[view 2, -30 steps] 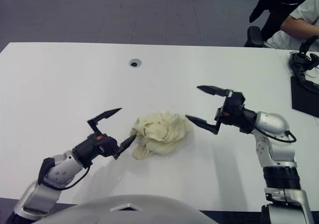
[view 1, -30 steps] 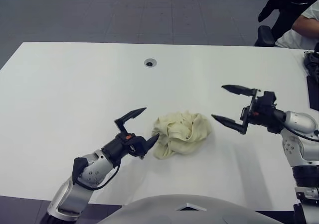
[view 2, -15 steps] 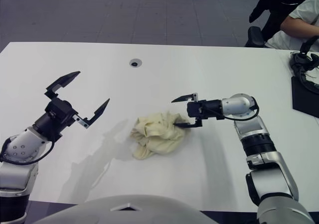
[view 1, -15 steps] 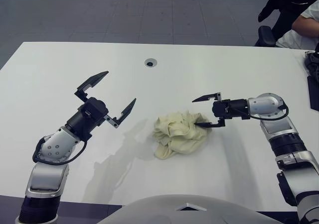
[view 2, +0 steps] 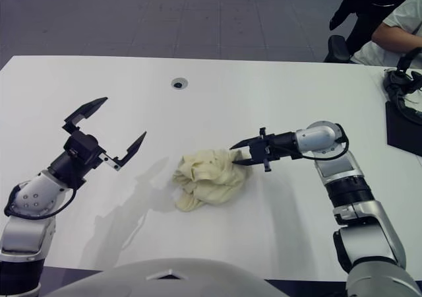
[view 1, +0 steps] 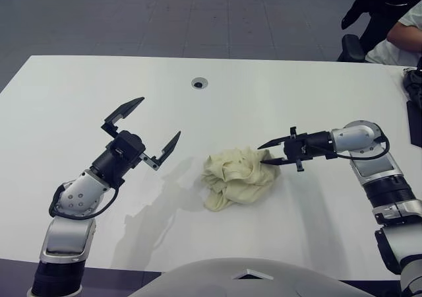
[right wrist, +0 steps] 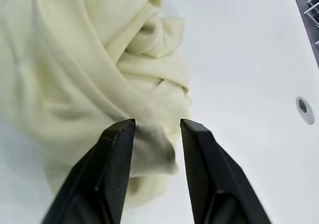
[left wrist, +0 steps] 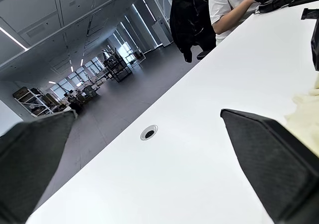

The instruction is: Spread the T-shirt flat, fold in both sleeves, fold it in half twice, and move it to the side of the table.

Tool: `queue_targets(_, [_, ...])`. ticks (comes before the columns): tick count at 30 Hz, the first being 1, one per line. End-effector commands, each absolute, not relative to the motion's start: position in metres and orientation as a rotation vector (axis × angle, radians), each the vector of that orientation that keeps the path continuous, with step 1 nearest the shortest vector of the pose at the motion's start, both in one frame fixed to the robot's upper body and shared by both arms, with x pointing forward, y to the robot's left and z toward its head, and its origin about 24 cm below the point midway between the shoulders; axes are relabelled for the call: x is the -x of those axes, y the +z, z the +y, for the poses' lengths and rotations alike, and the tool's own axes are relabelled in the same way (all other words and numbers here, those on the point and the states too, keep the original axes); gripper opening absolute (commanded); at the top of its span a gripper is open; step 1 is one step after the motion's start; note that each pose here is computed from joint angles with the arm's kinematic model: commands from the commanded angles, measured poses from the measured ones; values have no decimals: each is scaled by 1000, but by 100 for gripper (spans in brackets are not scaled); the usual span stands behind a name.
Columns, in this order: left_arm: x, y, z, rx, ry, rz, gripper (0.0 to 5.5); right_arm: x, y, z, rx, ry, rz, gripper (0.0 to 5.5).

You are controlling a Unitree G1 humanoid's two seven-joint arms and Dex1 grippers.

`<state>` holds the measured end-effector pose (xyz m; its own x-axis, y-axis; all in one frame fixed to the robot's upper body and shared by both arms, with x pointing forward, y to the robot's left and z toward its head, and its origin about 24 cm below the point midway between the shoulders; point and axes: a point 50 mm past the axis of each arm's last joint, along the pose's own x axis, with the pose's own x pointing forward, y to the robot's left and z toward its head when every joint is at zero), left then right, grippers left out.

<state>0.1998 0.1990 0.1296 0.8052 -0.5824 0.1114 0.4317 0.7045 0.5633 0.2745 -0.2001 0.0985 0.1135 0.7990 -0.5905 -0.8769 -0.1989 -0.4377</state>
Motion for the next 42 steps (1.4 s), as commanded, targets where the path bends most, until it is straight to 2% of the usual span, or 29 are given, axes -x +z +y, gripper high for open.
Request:
queue_targets(1, [-199, 124, 200, -540, -567, -265, 540, -266, 90, -208, 951, 1547, 217, 103])
queue_targets(8, [-200, 122, 199, -541, -566, -258, 540, -268, 95, -209, 953, 1529, 202, 1])
queue_targets(14, [-201, 119, 198, -535, -566, -255, 540, -271, 117, -203, 902, 1499, 74, 1])
queue_targets(22, [-202, 125, 191, -452, -617, -304, 540, -273, 178, -207, 788, 1369, -193, 1])
queue_targets(26, [-200, 123, 181, -376, -708, -314, 540, -267, 200, -209, 728, 1339, -298, 1])
queue_targets(32, [-195, 110, 161, -376, -918, -269, 540, -260, 206, -213, 695, 1330, -318, 1])
queue_targets(37, [-215, 103, 152, -428, -959, -249, 540, -257, 215, -213, 669, 1336, -353, 1])
queue_targets(42, [-240, 102, 140, -439, -979, -256, 540, -246, 206, -209, 646, 1410, -316, 1])
